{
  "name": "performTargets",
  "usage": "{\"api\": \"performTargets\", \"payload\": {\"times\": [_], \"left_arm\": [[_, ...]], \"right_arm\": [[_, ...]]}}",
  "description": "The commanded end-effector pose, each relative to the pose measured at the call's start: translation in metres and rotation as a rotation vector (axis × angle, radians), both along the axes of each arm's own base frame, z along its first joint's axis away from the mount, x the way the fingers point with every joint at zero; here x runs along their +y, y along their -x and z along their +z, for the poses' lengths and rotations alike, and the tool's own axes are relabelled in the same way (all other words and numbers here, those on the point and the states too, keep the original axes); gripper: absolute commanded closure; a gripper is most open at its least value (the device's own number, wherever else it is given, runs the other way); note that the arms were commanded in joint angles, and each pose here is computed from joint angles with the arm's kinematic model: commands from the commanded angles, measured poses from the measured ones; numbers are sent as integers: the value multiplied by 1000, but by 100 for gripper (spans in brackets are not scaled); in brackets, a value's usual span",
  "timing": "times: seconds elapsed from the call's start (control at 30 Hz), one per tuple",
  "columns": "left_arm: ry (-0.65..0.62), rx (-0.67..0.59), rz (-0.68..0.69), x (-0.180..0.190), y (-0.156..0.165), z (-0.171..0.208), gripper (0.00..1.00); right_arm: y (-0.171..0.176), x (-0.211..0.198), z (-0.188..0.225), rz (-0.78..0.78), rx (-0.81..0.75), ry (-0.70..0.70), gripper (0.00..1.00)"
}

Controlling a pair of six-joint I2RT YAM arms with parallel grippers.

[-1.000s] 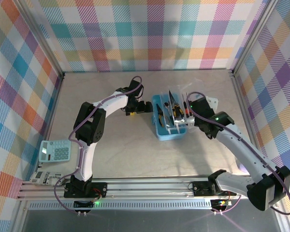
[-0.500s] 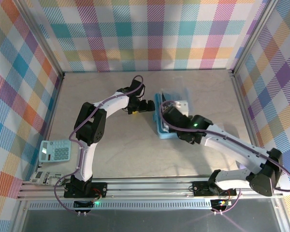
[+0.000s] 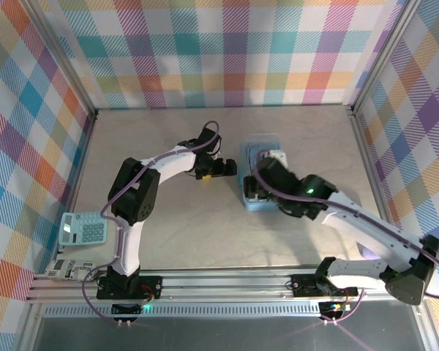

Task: Pack the tool kit

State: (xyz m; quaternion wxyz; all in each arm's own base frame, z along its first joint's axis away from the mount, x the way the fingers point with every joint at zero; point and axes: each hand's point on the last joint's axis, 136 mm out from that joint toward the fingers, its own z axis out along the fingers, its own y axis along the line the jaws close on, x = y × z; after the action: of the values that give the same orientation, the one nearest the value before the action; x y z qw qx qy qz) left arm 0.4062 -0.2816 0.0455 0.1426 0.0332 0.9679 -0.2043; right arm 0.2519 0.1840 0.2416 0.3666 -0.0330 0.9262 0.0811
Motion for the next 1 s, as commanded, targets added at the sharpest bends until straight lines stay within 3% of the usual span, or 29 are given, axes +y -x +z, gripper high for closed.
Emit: {"api": "performTargets", "payload": {"times": [0.0, 0.17, 0.3, 0.47, 0.67, 0.97], "left_arm": [[32, -65, 5, 15, 5, 34, 0], [-10, -166, -107, 33, 27, 50, 0], [-15, -292, -182, 43, 46, 57, 0], [-31, -453, -211, 55, 64, 69, 0], [-52, -585, -282, 51, 85, 62, 0], [-130, -629, -308, 48, 102, 26, 0]], "right_arm": [[-18, -20, 4, 77, 60, -71, 1], [-80, -42, -19, 97, 140, -138, 1], [-131, -37, -45, 177, 207, -179, 1], [-165, -27, -64, 249, 235, -200, 1], [-173, -12, -99, 336, 335, -199, 1], [-129, 26, -132, 578, 422, -95, 1]]}}
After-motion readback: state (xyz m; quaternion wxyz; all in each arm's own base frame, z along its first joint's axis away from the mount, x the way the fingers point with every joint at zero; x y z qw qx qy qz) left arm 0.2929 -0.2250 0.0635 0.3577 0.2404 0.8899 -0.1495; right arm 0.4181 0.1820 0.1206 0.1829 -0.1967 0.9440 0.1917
